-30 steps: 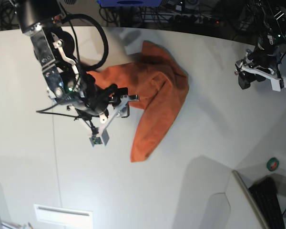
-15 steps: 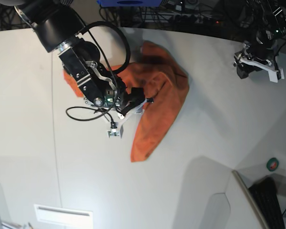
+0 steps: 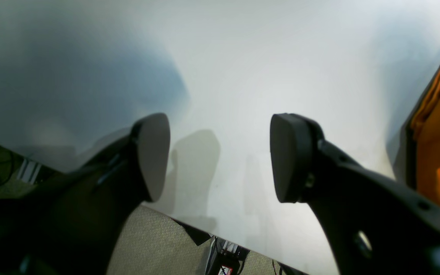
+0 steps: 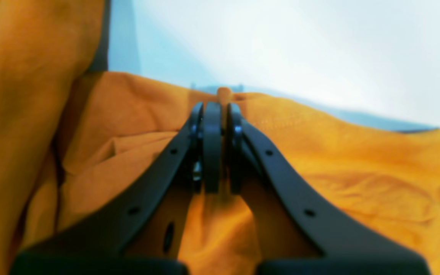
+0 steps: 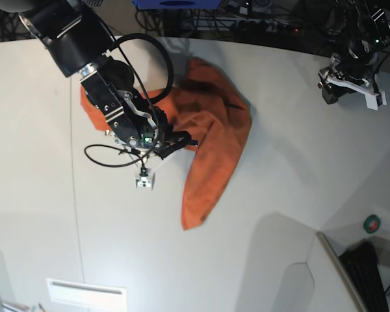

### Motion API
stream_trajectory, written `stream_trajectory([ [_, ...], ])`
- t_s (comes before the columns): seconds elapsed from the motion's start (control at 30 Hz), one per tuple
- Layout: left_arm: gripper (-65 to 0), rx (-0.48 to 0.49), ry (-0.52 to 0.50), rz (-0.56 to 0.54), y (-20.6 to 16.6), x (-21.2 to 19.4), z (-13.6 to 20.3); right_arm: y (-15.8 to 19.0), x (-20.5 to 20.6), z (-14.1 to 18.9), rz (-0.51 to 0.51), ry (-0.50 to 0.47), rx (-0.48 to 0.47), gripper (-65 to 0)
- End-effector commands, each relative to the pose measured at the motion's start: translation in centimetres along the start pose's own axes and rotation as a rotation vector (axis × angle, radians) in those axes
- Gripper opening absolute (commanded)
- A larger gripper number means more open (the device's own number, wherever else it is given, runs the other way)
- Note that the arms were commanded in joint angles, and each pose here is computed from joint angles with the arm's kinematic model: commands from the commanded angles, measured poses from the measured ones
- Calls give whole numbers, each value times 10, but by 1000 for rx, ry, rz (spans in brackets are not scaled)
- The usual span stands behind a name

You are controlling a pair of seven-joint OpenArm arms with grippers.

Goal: Layout the t-shirt on the table in an organized manner, then fold the t-shirt properly
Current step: 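Lift the grasped edge with the right gripper and drag it back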

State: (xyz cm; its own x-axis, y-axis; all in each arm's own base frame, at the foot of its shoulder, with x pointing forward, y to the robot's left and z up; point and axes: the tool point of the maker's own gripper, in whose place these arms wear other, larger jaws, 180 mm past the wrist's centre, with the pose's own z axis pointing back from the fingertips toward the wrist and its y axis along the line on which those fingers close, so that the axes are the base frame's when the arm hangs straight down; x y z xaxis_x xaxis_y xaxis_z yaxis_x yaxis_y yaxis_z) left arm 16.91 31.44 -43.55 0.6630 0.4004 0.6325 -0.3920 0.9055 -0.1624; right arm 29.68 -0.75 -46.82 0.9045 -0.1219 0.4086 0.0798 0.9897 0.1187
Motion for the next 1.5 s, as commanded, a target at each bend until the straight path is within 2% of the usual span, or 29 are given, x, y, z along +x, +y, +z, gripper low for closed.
stream_trajectory([
  [0.0, -262, -2, -40, -13, 1, 13, 3, 3, 27, 8, -1, -85, 14, -650],
  [0.2, -262, 6, -43, -29, 6, 18, 3, 0, 90, 41, 20, -237, 43, -650],
  [0.43, -262, 31, -65, -38, 19, 30, 8, -26, 180, 88, 60, -451, 9, -650],
  [0.63, -262, 98, -119, 9, 46, 44, 20, -82, 245, 152, -53, -661, -28, -650],
  [0.73, -262, 118, -129, 18, 55, 47, 23, -116, 251, 181, -76, -739, -68, -650],
  [0.83, -262, 131, -138, 26, 60, 50, 26, -150, 231, 201, -143, -796, -97, -650],
  [0.9, -262, 126, -141, 25, 58, 51, 25, -170, 199, 199, -186, -788, -127, -650],
  [1.0, -262, 114, -163, 37, 52, 61, 20, -183, 144, 173, -227, -717, -162, -650],
  [1.27, -262, 76, -205, 62, 35, 76, 11, -172, 6, 92, -157, -461, -146, -650],
  [1.47, -262, 75, -202, 66, 34, 74, 11, -167, -59, 52, -149, -286, -160, -650],
])
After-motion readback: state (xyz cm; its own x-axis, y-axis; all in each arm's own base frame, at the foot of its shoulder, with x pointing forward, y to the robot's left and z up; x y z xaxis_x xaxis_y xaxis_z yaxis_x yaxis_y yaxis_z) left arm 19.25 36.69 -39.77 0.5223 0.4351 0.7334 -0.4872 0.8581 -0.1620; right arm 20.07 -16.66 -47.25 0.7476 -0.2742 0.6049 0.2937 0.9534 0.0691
